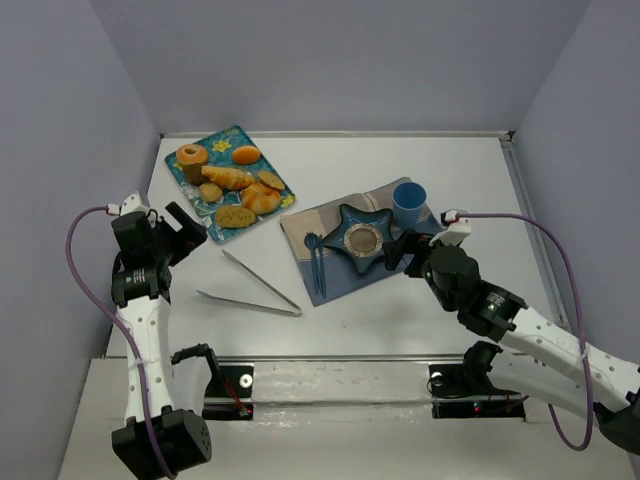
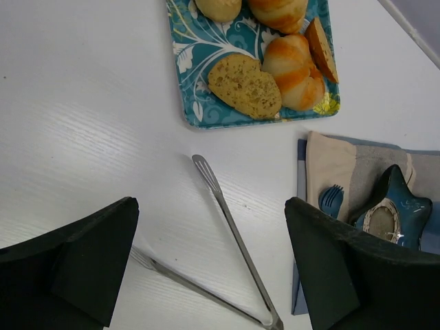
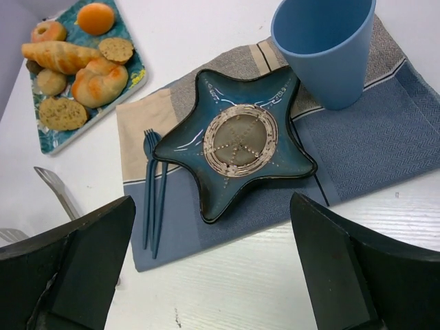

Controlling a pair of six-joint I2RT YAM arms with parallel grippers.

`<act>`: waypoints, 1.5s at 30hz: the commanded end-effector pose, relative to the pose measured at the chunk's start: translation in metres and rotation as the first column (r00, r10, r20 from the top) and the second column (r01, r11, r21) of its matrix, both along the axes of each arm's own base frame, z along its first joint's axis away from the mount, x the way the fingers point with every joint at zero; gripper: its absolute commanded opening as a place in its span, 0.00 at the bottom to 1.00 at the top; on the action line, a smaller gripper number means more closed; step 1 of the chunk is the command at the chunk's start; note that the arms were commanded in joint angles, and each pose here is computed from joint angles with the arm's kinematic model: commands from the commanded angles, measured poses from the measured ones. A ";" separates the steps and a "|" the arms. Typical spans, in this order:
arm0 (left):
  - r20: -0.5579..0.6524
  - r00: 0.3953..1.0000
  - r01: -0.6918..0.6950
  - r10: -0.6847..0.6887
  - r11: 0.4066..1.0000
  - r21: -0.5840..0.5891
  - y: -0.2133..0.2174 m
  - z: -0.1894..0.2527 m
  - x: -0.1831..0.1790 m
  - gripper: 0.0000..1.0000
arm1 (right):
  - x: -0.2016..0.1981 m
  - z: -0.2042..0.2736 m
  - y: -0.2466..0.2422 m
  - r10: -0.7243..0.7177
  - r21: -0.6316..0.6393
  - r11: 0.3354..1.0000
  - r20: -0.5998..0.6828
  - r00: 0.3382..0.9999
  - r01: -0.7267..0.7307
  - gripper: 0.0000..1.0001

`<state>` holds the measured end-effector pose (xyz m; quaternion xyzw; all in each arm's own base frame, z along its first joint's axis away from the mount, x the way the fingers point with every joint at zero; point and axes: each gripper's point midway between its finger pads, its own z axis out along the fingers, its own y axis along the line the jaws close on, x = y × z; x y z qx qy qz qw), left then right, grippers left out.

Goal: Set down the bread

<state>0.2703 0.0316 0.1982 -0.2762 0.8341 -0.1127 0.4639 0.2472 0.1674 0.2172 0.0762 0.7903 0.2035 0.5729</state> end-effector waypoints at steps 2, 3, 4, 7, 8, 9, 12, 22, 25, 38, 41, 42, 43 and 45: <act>0.035 0.999 0.041 -0.041 0.999 0.000 -0.004 0.003 0.004 0.99 | 0.005 0.009 0.005 0.001 0.013 1.000 0.026 1.000 -0.001 1.00; 0.042 0.998 0.055 -0.054 0.998 -0.012 -0.008 0.004 0.004 0.99 | 0.004 0.007 0.005 0.004 0.008 1.000 0.024 1.000 -0.005 1.00; 0.047 0.997 0.062 -0.061 0.998 -0.022 -0.010 0.005 0.004 0.99 | 0.004 0.006 0.006 0.010 0.004 1.000 0.023 1.000 -0.010 1.00; 0.066 0.997 -0.026 0.031 0.997 -0.078 -0.007 0.006 0.002 0.99 | 0.004 0.002 0.008 0.027 -0.012 1.000 0.026 0.999 -0.027 1.00; 0.084 0.993 -0.070 0.077 0.993 -0.093 -0.004 0.008 0.002 0.99 | 0.004 -0.002 0.008 0.030 -0.027 0.999 0.022 0.999 -0.029 1.00; 0.109 0.990 -0.078 0.091 0.989 -0.124 -0.010 0.007 0.000 0.99 | 0.006 -0.001 0.010 0.035 -0.032 0.999 0.028 0.999 -0.034 1.00; 0.156 0.983 -0.072 0.092 0.989 -0.127 -0.021 0.014 0.001 0.99 | 0.008 -0.002 0.020 0.087 -0.079 0.993 0.023 0.996 -0.085 1.00; 0.014 1.000 0.012 -0.011 0.997 -0.075 -0.081 -0.003 0.016 0.99 | -0.005 -0.017 0.168 0.639 -0.371 0.700 -0.056 0.767 -0.610 1.00; -0.053 0.999 -0.014 0.012 0.999 -0.029 -0.073 -0.001 0.011 0.99 | -0.021 -0.011 0.222 0.775 -0.502 0.542 -0.012 0.632 -0.674 1.00; -0.037 0.994 -0.094 0.101 0.981 0.168 -0.034 0.025 -0.007 0.99 | -0.047 -0.112 0.333 0.937 -0.562 0.140 -0.191 0.292 -0.815 1.00; -0.041 0.997 -0.055 0.063 0.986 0.158 -0.040 0.022 -0.002 0.99 | -0.034 -0.119 0.335 0.911 -0.573 0.189 -0.201 0.361 -0.797 1.00; -0.046 0.997 -0.049 0.057 0.986 0.157 -0.042 0.020 -0.002 0.99 | -0.029 -0.122 0.334 0.900 -0.585 0.200 -0.208 0.384 -0.786 1.00; -0.052 0.997 -0.049 0.058 0.986 0.159 -0.041 0.019 -0.002 0.99 | -0.027 -0.129 0.334 0.894 -0.588 0.201 -0.218 0.392 -0.784 1.00; -0.060 0.995 -0.065 0.077 0.982 0.179 -0.036 0.017 -0.003 0.99 | -0.024 -0.133 0.335 0.886 -0.590 0.208 -0.224 0.405 -0.780 1.00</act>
